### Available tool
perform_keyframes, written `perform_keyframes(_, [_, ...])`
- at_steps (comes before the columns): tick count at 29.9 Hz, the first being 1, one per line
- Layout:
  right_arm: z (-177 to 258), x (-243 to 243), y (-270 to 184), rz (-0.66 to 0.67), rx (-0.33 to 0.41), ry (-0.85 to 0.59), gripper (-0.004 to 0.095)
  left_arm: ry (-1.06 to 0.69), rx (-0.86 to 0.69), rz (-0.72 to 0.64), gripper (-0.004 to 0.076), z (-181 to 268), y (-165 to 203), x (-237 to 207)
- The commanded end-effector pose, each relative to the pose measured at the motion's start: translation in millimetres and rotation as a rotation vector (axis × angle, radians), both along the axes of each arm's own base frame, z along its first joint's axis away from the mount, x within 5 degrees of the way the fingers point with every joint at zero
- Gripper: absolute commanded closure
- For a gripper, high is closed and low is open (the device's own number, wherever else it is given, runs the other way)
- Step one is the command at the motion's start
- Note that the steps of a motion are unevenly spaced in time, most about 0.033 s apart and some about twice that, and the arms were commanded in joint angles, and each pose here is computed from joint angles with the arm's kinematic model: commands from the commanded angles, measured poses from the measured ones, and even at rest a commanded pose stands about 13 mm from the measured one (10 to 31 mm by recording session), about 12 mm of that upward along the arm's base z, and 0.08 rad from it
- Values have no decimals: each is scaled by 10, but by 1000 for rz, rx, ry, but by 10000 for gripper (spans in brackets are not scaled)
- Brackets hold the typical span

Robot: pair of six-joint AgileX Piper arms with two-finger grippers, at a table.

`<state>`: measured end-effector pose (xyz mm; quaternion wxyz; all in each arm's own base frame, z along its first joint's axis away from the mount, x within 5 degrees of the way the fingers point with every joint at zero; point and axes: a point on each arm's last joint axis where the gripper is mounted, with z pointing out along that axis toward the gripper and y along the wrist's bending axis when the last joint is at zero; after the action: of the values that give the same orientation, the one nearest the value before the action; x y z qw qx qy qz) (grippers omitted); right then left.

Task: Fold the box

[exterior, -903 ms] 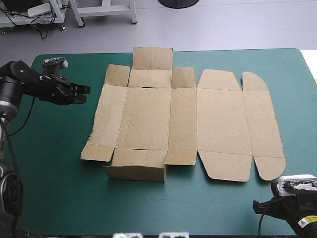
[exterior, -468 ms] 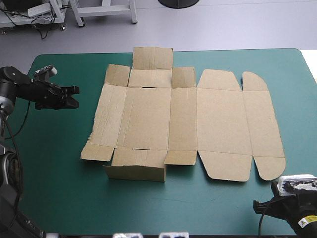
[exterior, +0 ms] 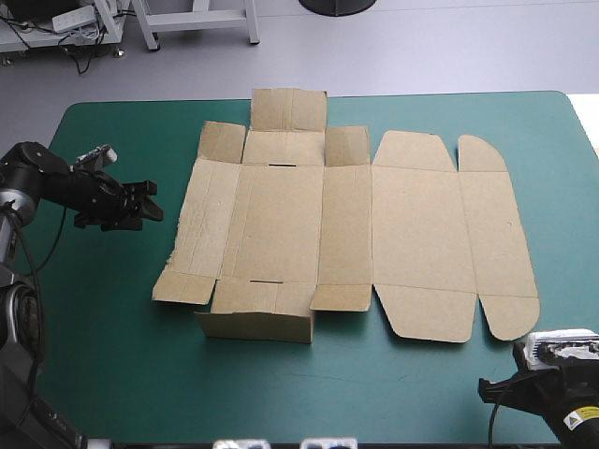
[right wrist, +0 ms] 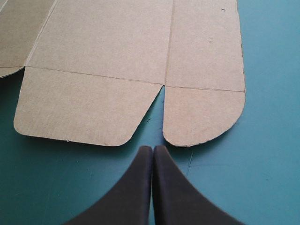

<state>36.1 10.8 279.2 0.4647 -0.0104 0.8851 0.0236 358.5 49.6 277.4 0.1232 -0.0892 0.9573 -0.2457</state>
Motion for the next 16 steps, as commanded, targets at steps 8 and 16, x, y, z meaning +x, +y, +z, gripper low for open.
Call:
perform_keyframes(8, [110, 40, -9, -4, -8, -73, 913, 60, -103, -65, 351, -62, -116, -190])
perform_keyframes(16, [110, 40, -9, -4, -8, -73, 913, 78, -107, -81, 351, -158, -110, -165])
